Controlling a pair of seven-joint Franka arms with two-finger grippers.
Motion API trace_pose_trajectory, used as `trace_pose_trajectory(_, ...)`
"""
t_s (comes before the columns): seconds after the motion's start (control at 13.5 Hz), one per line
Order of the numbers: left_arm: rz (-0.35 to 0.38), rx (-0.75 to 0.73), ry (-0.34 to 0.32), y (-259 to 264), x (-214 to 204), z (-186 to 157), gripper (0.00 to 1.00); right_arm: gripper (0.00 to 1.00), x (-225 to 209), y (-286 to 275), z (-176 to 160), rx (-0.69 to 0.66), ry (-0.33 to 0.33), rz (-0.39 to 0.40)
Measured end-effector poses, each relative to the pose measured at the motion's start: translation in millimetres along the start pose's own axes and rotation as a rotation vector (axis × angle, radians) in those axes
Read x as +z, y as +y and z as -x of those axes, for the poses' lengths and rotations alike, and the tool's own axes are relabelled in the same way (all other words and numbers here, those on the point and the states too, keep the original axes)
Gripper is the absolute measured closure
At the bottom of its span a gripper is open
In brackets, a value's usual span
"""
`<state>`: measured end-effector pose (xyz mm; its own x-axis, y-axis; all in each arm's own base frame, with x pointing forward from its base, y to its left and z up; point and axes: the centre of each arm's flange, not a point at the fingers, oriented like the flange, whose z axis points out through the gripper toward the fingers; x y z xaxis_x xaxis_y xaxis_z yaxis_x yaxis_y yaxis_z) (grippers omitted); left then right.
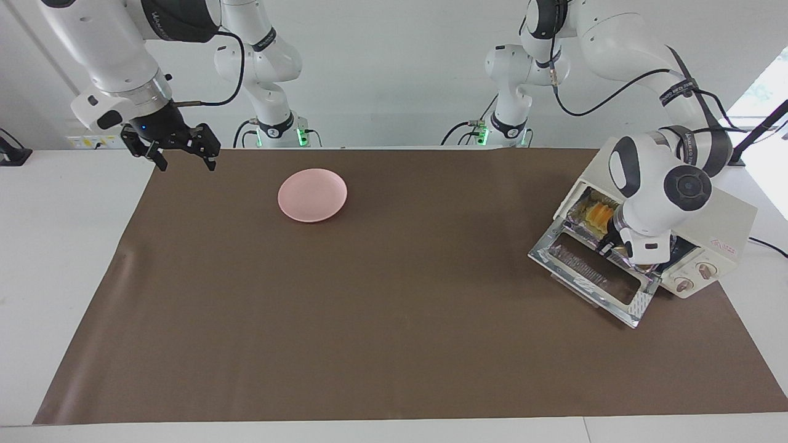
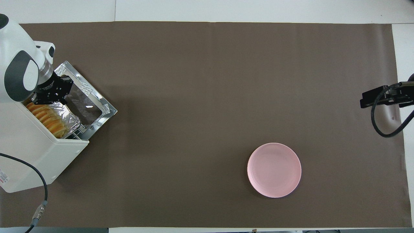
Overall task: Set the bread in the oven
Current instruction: 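Lower the foil tray into the oven and open the left gripper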
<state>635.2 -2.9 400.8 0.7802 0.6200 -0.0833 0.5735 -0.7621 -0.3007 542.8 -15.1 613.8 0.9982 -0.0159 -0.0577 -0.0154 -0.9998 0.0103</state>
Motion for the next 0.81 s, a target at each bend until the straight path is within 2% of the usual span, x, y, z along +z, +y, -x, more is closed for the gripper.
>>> trace_pose_trajectory(0.81, -0.024, -0.014, 0.008, -20, 4, -15, 0.99, 0.0, 0, 0, 0, 0.0, 0.0, 0.0)
